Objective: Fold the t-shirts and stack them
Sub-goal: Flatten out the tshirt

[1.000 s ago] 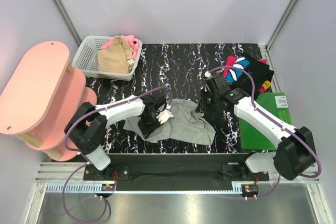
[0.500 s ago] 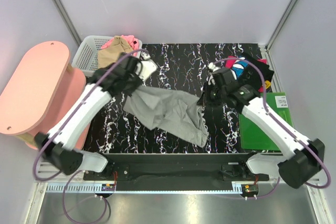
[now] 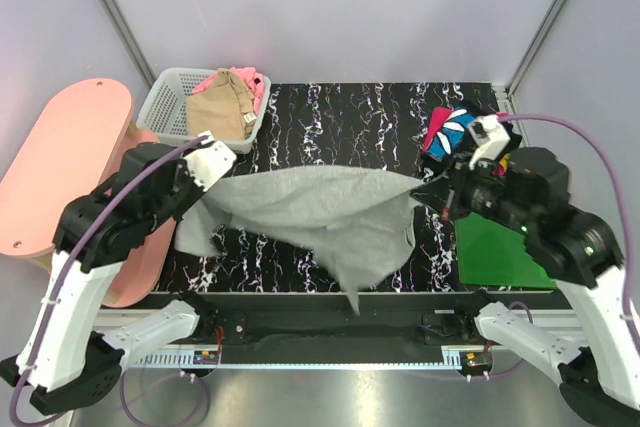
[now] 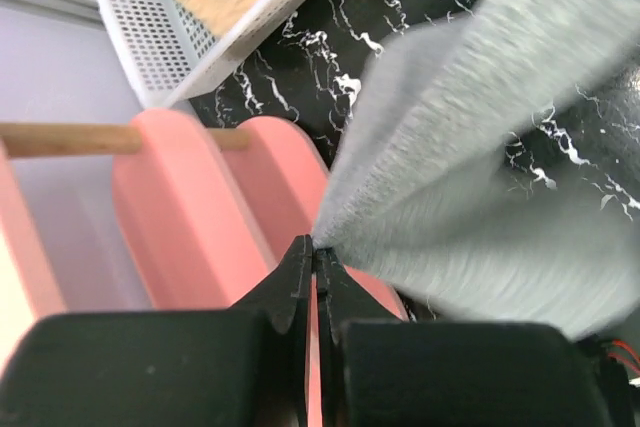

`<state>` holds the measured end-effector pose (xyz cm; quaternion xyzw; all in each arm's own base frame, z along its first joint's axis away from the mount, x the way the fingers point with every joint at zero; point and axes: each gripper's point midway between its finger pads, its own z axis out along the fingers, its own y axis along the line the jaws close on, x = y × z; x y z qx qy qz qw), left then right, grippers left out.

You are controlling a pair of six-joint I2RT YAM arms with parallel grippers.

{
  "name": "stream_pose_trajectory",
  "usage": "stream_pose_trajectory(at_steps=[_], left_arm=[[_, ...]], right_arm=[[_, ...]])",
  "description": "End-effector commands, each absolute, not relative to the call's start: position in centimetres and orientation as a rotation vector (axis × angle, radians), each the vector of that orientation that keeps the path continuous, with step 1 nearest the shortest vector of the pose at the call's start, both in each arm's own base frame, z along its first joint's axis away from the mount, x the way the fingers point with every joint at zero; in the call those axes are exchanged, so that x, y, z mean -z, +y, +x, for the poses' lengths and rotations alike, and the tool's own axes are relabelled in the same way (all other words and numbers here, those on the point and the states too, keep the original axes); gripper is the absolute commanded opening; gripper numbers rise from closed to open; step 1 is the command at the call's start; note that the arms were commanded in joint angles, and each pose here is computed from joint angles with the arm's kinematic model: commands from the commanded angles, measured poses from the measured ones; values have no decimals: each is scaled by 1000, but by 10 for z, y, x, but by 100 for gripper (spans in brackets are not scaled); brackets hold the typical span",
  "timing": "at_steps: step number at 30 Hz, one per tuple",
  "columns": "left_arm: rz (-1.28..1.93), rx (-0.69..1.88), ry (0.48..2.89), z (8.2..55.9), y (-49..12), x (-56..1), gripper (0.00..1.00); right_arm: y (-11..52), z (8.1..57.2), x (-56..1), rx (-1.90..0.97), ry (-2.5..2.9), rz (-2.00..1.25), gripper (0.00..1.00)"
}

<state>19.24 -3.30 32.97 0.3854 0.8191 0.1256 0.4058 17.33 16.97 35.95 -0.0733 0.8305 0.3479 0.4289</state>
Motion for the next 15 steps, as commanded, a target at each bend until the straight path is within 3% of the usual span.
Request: stream_pose_trajectory(at_steps=[1,10,15], left_arm=[[948,-349,2048,168,-13,-349,0],[1114,-257,2168,189,-45,-259,0],[1273,-260,2283,209,-61,-173,0]], right_arm=[[156,150,-379,-882,2048,-170,0],[150,200,-329,-659,2152,-66,0],[152,252,-252,-452,2327,-23,0]])
